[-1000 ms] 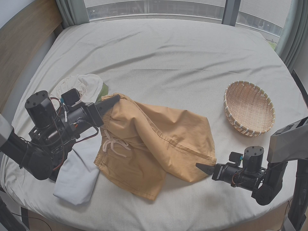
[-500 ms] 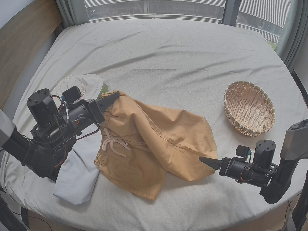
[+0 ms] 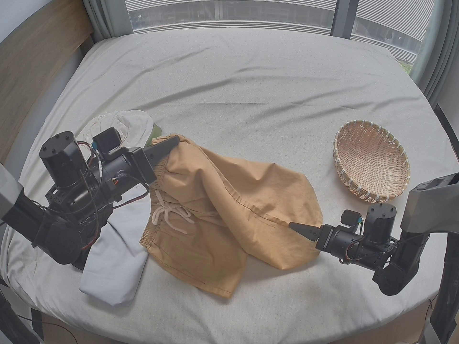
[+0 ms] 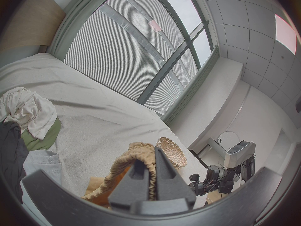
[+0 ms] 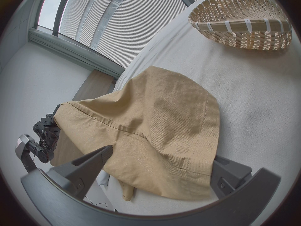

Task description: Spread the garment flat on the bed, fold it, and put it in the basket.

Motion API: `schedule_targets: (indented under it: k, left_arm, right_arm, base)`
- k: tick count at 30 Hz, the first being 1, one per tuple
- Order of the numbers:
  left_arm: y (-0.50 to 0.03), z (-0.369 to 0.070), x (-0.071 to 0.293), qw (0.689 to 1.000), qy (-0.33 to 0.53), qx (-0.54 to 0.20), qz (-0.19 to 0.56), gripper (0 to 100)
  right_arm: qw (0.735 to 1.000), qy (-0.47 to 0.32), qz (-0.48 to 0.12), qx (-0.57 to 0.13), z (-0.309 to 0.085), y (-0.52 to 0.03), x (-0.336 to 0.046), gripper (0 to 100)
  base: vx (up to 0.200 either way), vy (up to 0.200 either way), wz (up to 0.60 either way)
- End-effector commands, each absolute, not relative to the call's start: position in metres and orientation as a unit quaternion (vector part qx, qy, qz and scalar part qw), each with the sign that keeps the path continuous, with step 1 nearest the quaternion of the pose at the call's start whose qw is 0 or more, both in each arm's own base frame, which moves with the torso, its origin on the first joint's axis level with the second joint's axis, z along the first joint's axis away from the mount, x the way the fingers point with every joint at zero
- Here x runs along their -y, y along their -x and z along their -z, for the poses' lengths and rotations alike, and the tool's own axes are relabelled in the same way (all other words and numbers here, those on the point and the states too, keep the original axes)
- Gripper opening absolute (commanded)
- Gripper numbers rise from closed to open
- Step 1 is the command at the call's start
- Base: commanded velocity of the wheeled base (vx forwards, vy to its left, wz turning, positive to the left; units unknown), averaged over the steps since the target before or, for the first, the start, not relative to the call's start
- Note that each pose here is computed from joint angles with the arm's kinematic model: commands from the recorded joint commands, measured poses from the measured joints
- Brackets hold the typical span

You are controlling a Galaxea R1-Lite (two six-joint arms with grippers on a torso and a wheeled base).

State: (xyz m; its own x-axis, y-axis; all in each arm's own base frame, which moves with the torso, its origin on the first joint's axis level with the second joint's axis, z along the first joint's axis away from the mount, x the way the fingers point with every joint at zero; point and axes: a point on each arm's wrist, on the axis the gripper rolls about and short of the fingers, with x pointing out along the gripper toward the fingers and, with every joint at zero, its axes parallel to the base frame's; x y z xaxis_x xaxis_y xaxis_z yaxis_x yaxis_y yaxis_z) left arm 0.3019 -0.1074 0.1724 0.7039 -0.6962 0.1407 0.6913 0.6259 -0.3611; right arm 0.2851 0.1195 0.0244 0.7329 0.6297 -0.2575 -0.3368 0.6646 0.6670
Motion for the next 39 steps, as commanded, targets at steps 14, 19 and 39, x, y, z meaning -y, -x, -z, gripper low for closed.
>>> schedule_targets:
  k: [14, 19, 39]
  left_arm:
    - [-0.301, -0.172, 0.107, 0.902, 0.197, -0.007, 0.384, 0]
    - [-0.300, -0.171, 0.107, 0.901, 0.198, -0.009, 0.386, 0]
    - [-0.236, -0.185, 0.125, 0.841, 0.180, 0.011, 0.510, 0]
  right_arm:
    - [0.877, -0.302, -0.285, -0.242, -0.018, -0.291, -0.129, 0]
    - [0.877, -0.301, -0.288, -0.239, -0.025, -0.286, -0.127, 0]
    - [0.888, -0.292, -0.342, -0.099, -0.131, -0.200, -0.092, 0]
  base:
    - [0.000, 0.000, 0.00]
    - [0.000, 0.000, 0.00]
    - [0.000, 0.000, 0.00]
